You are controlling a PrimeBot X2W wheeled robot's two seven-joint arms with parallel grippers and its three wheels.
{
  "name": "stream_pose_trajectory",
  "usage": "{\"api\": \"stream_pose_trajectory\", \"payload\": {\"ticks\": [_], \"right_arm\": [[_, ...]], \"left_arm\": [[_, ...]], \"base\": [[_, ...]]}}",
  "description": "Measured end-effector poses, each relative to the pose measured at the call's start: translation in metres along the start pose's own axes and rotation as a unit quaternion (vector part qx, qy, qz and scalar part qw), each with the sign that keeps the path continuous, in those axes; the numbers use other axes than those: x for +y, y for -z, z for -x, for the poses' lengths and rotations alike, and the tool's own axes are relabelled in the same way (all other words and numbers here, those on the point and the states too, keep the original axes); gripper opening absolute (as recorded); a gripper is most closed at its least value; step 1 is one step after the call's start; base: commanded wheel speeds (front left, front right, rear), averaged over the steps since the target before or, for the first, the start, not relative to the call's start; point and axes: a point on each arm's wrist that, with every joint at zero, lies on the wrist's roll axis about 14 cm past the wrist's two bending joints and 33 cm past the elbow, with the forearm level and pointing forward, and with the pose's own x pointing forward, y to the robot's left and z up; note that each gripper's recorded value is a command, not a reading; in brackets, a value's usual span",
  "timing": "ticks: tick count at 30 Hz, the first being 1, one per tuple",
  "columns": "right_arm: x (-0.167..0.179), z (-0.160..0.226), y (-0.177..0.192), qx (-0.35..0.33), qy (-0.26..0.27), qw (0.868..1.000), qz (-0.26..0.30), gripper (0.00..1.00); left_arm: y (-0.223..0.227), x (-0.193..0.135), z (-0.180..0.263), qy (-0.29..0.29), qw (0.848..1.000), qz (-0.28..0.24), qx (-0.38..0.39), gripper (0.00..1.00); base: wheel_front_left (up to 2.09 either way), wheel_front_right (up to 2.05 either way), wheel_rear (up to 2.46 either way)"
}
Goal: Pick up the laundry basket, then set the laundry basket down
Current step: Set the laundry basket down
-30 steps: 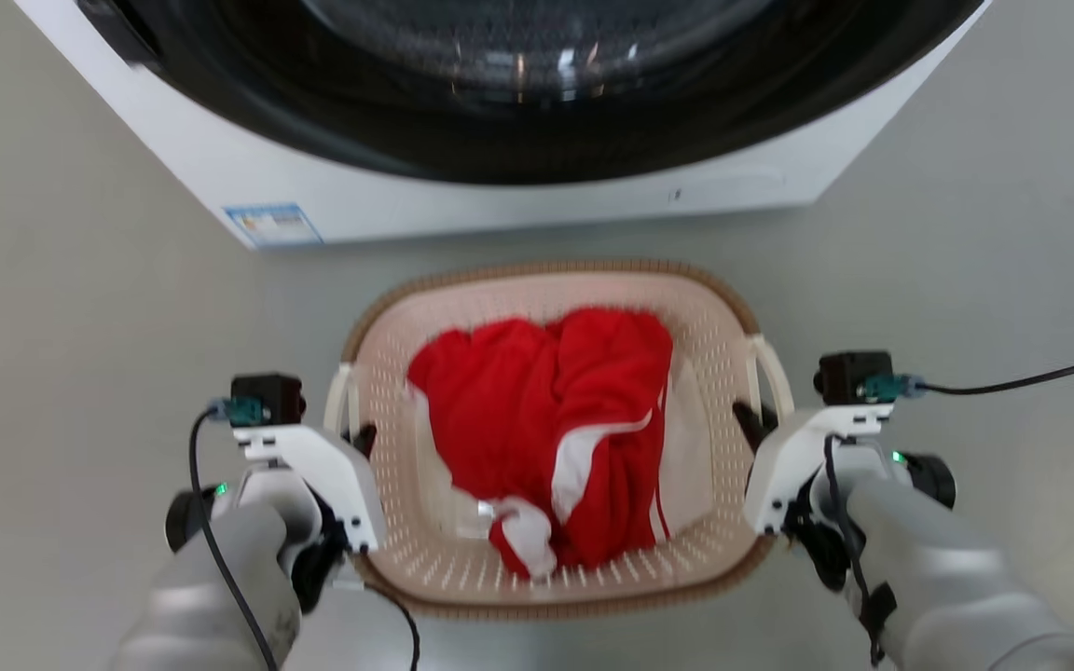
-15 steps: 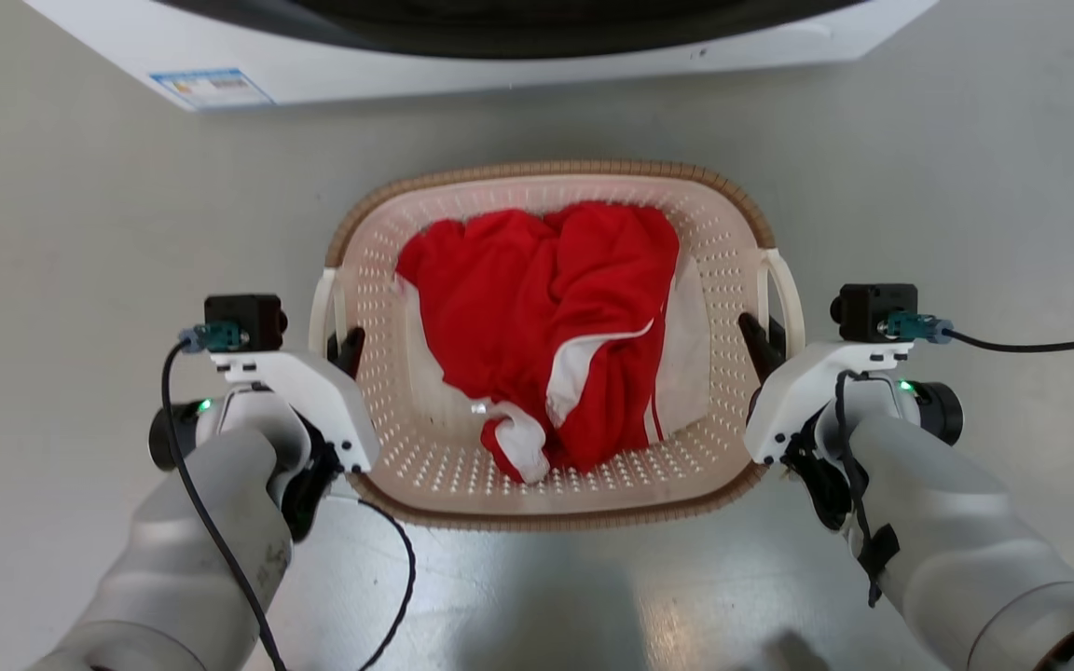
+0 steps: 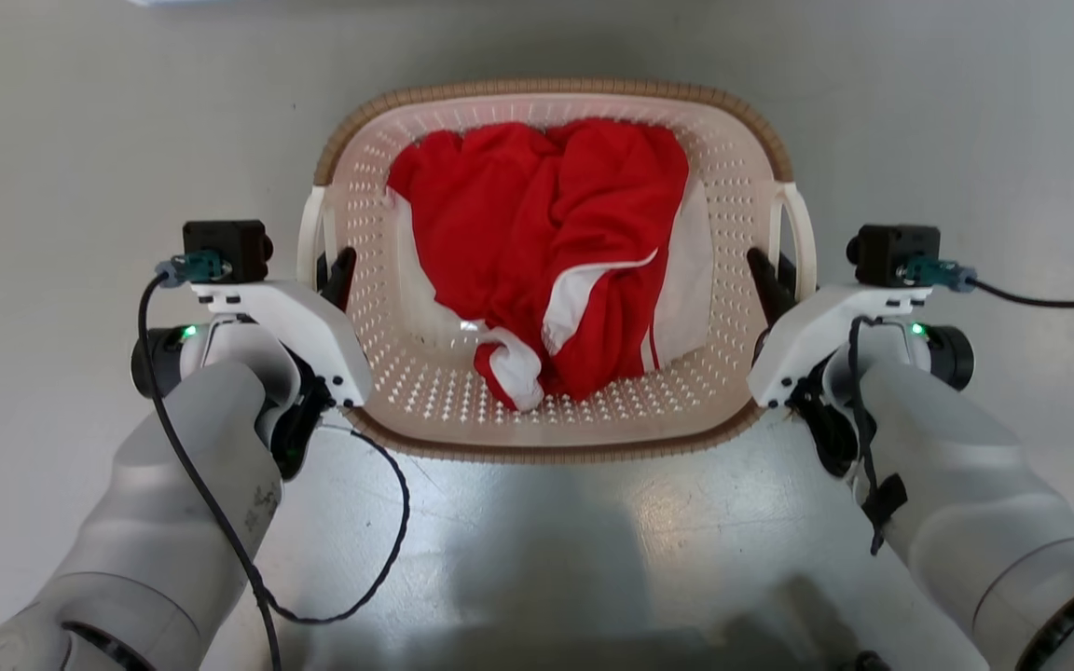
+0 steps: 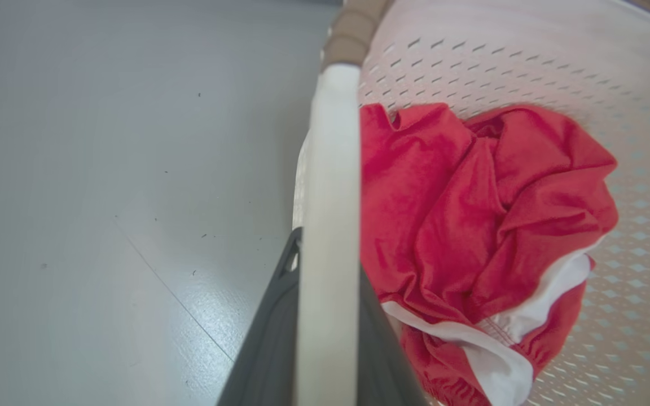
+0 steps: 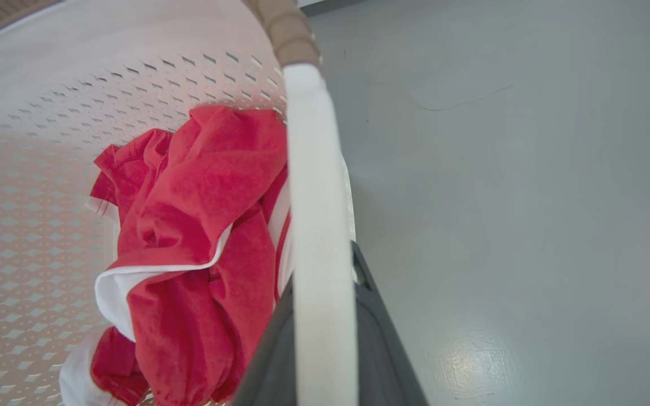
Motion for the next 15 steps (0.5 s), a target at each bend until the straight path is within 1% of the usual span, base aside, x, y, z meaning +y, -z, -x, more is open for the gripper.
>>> {"api": "stream_pose_trajectory", "payload": {"ticks": [8,15], "right_arm": [[-0.007,-0.016,-0.002,-0.001,0.004,1.000,-0.007,0.00],[-0.009,-0.019,0.001,0.001,0.006,1.000,-0.006,0.00]], "left_arm": [[0.000,0.005,-0.014,-0.001,1.000,0.005,-0.005,0.00],[0.001,0.007,-0.017,-0.002,1.000,0.003,-0.007,0.00]], "base": [[0.00,0.00,0.00],[0.00,0.00,0.00]]}}
